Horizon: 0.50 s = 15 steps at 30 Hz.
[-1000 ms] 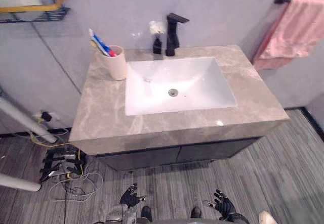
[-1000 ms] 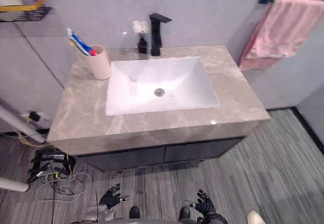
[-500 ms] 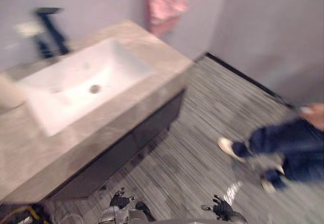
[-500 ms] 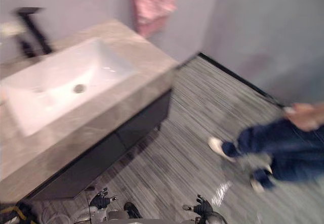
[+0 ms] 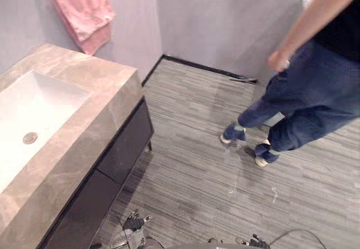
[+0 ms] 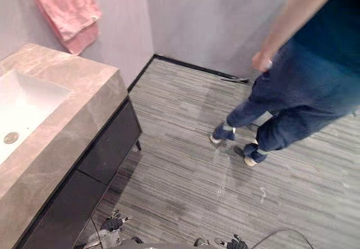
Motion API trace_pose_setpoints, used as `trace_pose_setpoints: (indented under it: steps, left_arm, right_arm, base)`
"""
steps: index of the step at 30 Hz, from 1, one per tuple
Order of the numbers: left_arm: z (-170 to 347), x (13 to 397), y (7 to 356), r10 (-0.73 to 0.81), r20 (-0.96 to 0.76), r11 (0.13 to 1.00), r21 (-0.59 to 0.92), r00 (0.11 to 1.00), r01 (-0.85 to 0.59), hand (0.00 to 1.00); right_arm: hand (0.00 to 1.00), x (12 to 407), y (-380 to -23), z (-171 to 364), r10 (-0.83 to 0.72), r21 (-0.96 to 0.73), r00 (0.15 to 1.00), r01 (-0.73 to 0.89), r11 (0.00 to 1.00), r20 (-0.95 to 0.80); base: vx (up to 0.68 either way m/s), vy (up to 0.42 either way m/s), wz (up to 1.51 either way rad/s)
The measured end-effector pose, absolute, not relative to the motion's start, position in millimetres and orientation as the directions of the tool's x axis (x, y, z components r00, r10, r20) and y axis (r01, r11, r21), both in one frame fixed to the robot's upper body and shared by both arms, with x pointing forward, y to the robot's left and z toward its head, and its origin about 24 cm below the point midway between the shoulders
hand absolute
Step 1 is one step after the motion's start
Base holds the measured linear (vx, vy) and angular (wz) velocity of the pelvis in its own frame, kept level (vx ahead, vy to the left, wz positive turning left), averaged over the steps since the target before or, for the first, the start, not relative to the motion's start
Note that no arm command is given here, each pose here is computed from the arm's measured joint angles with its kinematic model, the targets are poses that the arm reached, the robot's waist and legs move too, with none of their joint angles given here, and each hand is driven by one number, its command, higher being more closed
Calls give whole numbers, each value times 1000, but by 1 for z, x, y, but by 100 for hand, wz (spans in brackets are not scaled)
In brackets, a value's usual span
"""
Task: Organize washtable
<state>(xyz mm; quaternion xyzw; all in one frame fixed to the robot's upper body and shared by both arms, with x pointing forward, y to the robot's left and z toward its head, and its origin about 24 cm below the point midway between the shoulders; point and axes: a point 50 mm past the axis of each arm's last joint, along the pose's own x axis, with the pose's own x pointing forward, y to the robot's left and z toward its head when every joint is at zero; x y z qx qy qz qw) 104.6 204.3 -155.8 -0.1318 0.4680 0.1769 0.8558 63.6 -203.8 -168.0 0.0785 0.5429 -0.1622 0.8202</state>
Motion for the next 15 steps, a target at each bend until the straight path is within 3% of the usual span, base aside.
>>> trace_pose_setpoints:
  steps: [3,7,15]
  left_arm:
    - [-159,93,201,190,-856,865,-86,481,-494,0]
    - [-160,79,211,213,-868,864,-47,449,-501,0]
    - [-159,83,218,214,-866,917,18,453,-398,0]
  right_arm:
    - [0,86,-219,-162,-209,-70,407,329,942,-889]
    - [0,114,-206,-156,-163,-36,490,257,966,-856]
    - [0,102,-202,-161,-165,-22,452,306,952,-876]
  base:
    - [-67,217,-245]
    - [-121,222,-268]
    - [-88,154,-173]
